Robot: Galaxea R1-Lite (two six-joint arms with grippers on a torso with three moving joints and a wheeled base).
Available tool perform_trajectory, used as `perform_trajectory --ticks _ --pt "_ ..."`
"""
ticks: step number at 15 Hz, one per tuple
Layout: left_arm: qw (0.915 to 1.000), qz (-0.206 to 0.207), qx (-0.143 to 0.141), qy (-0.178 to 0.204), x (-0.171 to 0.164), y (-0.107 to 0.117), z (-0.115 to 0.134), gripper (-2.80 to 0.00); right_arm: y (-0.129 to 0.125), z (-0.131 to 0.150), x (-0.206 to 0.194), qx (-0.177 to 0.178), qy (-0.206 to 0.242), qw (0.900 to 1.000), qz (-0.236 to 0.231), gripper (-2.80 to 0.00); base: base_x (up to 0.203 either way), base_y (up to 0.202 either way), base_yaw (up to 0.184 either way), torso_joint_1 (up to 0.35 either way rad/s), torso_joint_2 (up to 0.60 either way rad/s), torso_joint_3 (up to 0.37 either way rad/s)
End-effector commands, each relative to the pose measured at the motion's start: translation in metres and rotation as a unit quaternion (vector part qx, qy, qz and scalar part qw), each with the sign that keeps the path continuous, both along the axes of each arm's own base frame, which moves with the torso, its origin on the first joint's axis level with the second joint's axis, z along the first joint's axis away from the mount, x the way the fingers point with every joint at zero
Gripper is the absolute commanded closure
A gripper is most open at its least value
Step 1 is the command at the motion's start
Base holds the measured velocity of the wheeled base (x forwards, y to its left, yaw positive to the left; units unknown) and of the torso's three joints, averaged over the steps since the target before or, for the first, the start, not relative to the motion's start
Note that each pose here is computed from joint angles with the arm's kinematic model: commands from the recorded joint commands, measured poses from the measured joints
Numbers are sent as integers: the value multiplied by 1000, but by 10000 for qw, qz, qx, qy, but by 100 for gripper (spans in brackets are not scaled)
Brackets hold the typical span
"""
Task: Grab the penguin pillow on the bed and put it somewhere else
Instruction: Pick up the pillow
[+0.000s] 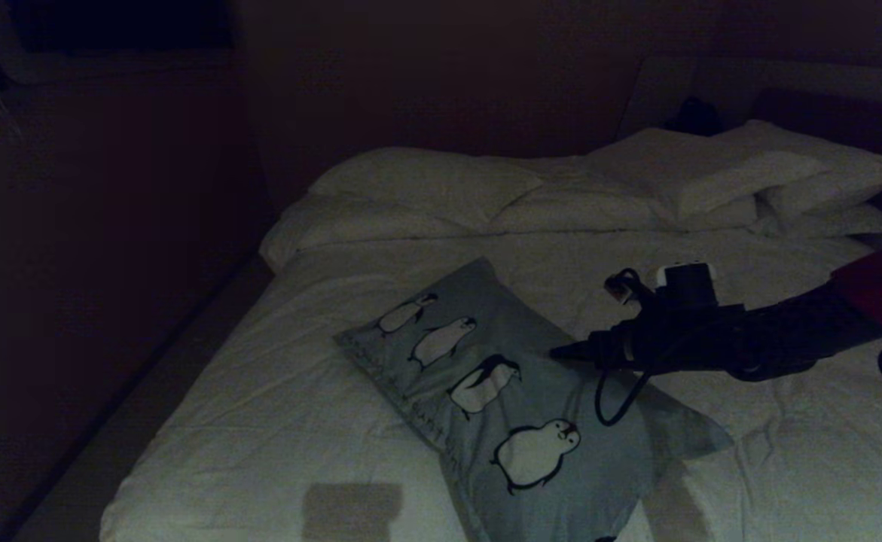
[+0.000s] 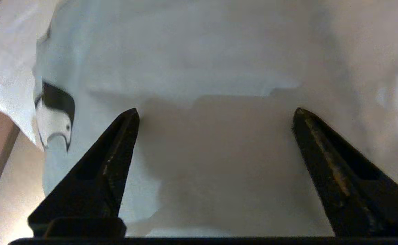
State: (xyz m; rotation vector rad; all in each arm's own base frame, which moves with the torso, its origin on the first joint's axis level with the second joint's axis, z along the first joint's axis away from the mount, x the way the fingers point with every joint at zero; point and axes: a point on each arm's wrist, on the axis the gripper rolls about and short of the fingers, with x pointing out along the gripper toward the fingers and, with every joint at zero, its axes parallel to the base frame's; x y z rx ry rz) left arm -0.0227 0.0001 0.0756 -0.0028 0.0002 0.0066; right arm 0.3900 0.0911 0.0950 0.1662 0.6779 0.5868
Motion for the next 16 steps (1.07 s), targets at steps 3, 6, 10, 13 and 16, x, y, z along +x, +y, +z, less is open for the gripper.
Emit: perform_trajectory --ticks 3,6,10,13,16 --pt "10000 5 -2 -1 0 0 0 0 18 -27 0 -143 263 9991 292 -280 0 0 0 0 0 0" --pt "10000 5 -2 -1 0 0 0 0 28 -39 -3 -205 412 9981 403 -280 0 0 0 0 0 0" --pt "10000 5 1 -1 0 0 0 0 42 -52 -7 -273 571 9962 590 -280 0 0 0 0 0 0" --pt "10000 5 -2 -1 0 0 0 0 42 -58 -10 -385 577 9951 699 -280 0 0 0 0 0 0" --pt "10000 5 5 -1 0 0 0 0 45 -61 -12 -398 619 9946 737 0 0 0 0 0 0 0"
